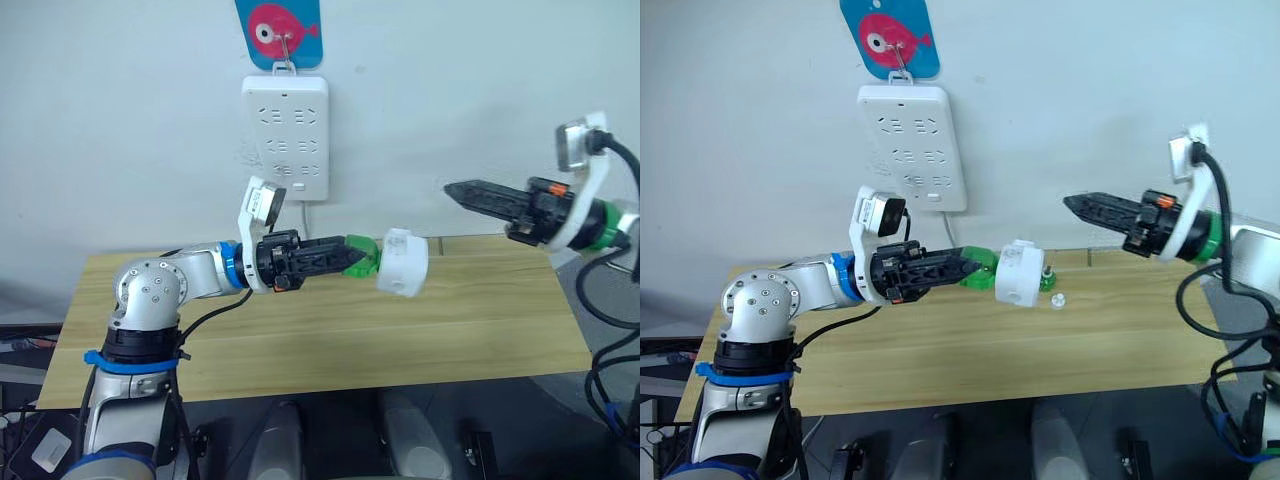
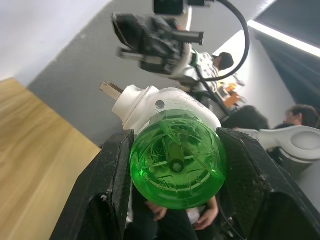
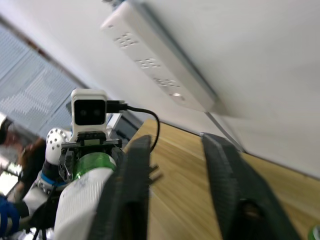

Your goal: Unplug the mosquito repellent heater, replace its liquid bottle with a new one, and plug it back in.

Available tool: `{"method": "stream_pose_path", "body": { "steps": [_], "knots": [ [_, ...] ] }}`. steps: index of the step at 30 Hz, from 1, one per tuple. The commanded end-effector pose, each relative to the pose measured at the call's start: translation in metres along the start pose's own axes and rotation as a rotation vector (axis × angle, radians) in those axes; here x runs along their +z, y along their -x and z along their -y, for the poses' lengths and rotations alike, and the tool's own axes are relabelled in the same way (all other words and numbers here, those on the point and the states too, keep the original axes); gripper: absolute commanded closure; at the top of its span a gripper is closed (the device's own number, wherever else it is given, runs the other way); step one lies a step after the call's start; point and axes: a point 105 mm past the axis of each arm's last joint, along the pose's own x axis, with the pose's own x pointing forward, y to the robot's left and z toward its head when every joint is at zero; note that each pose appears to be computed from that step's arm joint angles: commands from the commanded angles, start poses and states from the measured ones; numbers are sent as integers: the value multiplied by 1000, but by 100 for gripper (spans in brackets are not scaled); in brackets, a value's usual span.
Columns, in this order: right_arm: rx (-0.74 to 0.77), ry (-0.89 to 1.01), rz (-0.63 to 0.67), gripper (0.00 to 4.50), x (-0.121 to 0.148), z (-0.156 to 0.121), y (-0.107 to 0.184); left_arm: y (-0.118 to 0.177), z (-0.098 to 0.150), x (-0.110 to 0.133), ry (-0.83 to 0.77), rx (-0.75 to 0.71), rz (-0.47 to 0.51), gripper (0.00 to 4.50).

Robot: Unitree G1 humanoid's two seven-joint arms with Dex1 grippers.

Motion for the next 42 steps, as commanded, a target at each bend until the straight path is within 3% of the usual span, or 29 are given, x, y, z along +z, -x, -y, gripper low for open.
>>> {"method": "stream_pose_path", "body": {
  "steps": [1,6,13,15,20,24,40,42],
  "knots": [
    [29,-82,34,159,1,-12,13,1,5,13,-80,-3,36,220],
    [61,-215,-23,1,-24,-12,14,0,5,18,-135,-3,32,220],
    [171,-299,-84,0,-52,-20,0,-3,7,16,-161,-20,11,220],
    [190,-334,-155,0,-64,-21,-3,-4,8,14,-168,-31,-2,220],
    [271,-357,-71,0,-52,-24,-13,-7,8,14,-181,-39,-9,220],
    [321,-366,-113,0,-56,-30,-15,-8,8,14,-188,-44,-10,220],
    [363,-421,-57,0,-54,-30,-37,-10,13,10,-214,-72,-33,220],
    [367,-421,-64,38,-54,-30,-37,-10,12,9,-219,-71,-36,220]
  ]
}}
